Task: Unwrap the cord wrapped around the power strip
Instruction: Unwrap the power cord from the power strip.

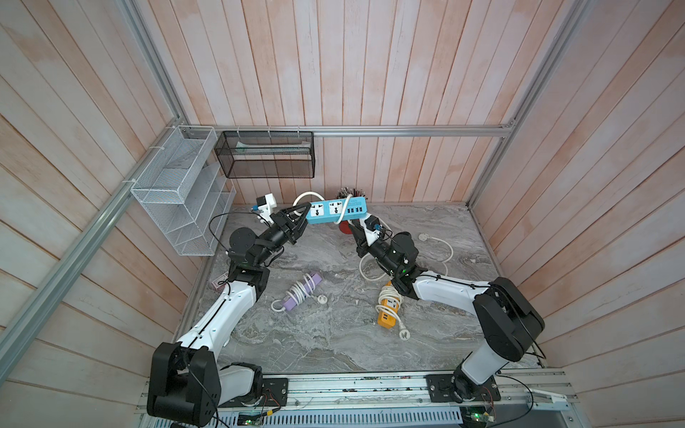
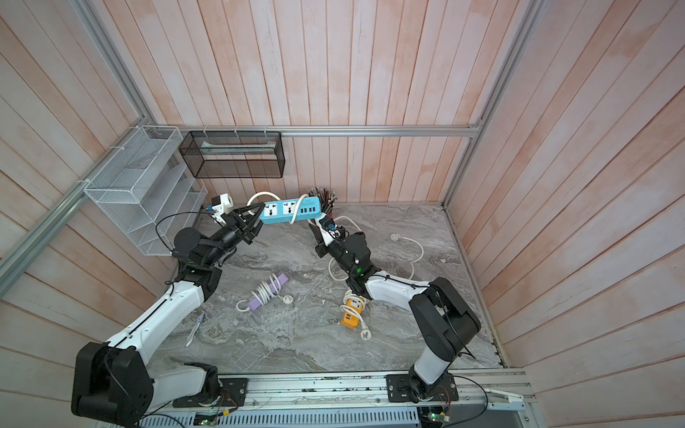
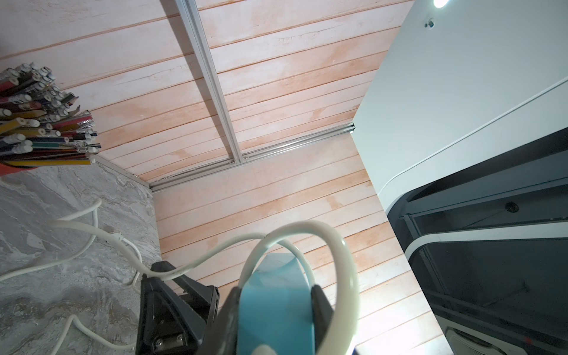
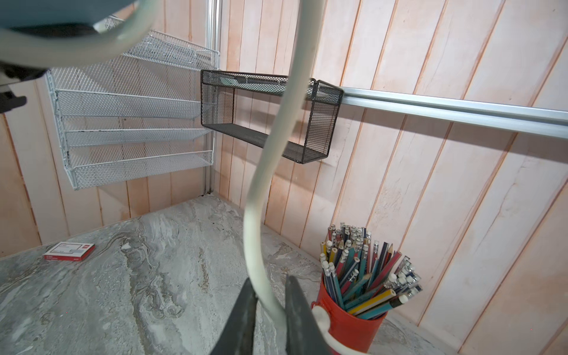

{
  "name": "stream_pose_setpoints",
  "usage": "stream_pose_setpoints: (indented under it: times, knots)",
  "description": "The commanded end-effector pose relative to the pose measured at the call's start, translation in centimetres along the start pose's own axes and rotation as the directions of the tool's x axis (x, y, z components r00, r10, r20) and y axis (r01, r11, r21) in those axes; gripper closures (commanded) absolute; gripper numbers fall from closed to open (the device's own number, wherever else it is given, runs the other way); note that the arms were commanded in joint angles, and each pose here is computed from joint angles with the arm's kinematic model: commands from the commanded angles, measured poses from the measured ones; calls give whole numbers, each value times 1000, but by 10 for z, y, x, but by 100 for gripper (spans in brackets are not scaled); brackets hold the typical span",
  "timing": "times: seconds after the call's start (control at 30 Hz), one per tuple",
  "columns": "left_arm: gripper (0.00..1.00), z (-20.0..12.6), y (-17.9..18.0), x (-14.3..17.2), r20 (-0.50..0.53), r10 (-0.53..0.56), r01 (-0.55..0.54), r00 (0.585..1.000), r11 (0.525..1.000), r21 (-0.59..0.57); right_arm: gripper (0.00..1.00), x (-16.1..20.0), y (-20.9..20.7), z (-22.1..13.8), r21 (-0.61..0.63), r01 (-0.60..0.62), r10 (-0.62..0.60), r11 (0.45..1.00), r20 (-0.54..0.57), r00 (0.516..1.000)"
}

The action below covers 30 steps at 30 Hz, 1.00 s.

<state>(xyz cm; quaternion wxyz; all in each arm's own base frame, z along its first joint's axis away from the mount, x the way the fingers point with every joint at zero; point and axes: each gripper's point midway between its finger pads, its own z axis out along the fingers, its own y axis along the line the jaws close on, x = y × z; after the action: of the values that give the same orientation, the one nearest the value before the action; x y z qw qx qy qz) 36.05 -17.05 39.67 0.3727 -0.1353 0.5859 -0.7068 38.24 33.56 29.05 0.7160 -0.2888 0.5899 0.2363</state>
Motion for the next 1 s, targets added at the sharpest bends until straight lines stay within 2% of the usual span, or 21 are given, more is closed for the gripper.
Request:
stream_pose_setpoints:
  times: [0.0,0.07,0.2,0.37,0.6,0.77,0.87,0.97]
  knots:
    - [100,-5,-19,2,11,23,-24,1000,998,61,95,-23,-5,5,28,-22,20,999,81,996]
    - [100,-5,-19,3,11,23,-24,1000,998,62,100,-24,-5,4,32,-26,23,999,82,996]
    - [100,-6,-19,2,12,24,-24,1000,998,60,100,-24,-14,-2,63,-43,38,997,78,996]
    - [100,-6,-19,3,6,23,-24,1000,998,58,100,-19,-47,-10,114,-94,88,989,56,995]
    - [100,-10,9,12,-8,-4,4,1000,1000,-11,100,-67,-69,-12,119,-55,42,991,109,993]
    - [100,-12,31,8,20,-18,19,1000,999,-37,100,-107,-44,-30,-1,-29,29,1000,144,989]
    - [100,-10,36,-2,42,-20,21,999,999,-25,100,-109,-13,-49,-77,0,8,997,109,994]
    - [100,-8,35,-15,68,-9,10,998,1000,-7,100,-95,16,-64,-137,10,-6,990,28,1000]
